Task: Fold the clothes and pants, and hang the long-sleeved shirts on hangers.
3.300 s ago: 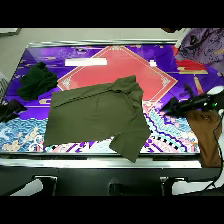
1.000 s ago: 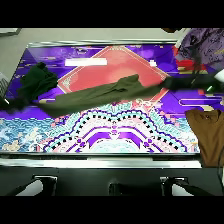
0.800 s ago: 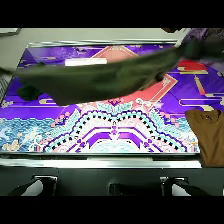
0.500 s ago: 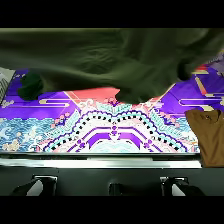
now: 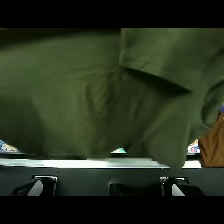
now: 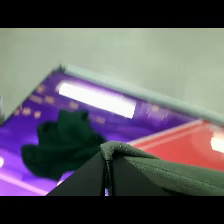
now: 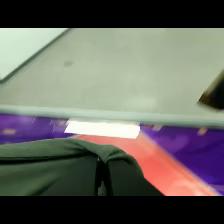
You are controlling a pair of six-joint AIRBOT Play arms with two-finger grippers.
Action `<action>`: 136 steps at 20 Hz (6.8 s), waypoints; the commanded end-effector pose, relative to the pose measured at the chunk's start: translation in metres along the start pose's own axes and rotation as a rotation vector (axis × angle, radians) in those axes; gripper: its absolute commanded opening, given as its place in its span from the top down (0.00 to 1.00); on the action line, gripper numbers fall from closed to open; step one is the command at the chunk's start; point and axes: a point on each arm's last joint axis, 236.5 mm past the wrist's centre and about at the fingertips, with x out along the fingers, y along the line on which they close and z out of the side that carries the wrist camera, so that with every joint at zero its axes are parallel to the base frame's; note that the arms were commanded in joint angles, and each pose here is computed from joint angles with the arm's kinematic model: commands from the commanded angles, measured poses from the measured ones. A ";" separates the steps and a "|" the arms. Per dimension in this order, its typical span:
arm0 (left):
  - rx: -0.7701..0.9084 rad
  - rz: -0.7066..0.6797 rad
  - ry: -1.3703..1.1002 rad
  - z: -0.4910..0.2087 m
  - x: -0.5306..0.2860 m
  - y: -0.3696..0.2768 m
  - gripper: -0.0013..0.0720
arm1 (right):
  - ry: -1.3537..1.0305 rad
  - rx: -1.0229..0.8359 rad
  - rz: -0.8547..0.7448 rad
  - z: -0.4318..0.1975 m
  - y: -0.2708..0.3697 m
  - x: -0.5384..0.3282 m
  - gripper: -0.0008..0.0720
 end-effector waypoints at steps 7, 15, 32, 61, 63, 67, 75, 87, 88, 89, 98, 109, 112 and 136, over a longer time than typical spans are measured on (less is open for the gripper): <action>0.034 0.025 0.639 -0.246 0.263 0.028 0.96 | 0.711 0.230 -0.028 -0.301 -0.069 0.262 0.95; 0.080 0.002 0.834 -0.380 0.357 0.013 0.96 | 0.915 0.447 -0.153 -0.466 -0.095 0.324 0.94; -0.094 0.110 0.970 -0.337 0.217 0.085 0.14 | 1.273 0.824 0.104 -0.498 -0.153 0.108 0.41; -0.413 -0.025 1.186 -0.446 0.119 0.075 0.14 | 1.383 0.825 0.223 -0.575 -0.080 0.087 0.95; -0.485 -0.060 1.242 -0.473 0.103 0.066 0.14 | 1.384 0.825 0.223 -0.575 -0.080 0.087 0.95; -0.513 -0.072 1.298 -0.504 0.087 0.057 0.14 | 1.387 0.826 0.227 -0.575 -0.079 0.086 0.95; -0.546 -0.074 1.348 -0.520 0.078 0.053 0.15 | 1.389 0.830 0.233 -0.574 -0.078 0.085 0.95; -0.577 -0.116 1.369 -0.530 0.085 0.042 0.92 | 1.313 0.775 0.208 -0.552 -0.083 0.093 0.95; -0.561 -0.136 1.369 -0.530 0.085 0.038 0.96 | 1.310 0.776 0.207 -0.551 -0.083 0.093 0.95; -0.549 -0.160 1.364 -0.529 0.086 0.033 0.96 | 1.300 0.777 0.211 -0.548 -0.082 0.095 0.95; -0.260 -0.312 0.950 -0.358 0.182 -0.019 0.96 | 0.792 0.594 0.283 -0.377 -0.078 0.155 0.95; 0.005 -0.166 -0.038 0.042 0.039 -0.043 0.96 | 0.030 -0.068 -0.032 -0.011 -0.026 0.000 0.96; 0.030 -0.086 -0.155 0.059 -0.026 -0.029 0.96 | -0.139 -0.121 -0.119 0.025 0.001 -0.074 0.96; 0.078 0.003 0.759 -0.344 0.349 0.016 0.96 | 0.853 0.397 -0.211 -0.431 -0.144 0.282 0.96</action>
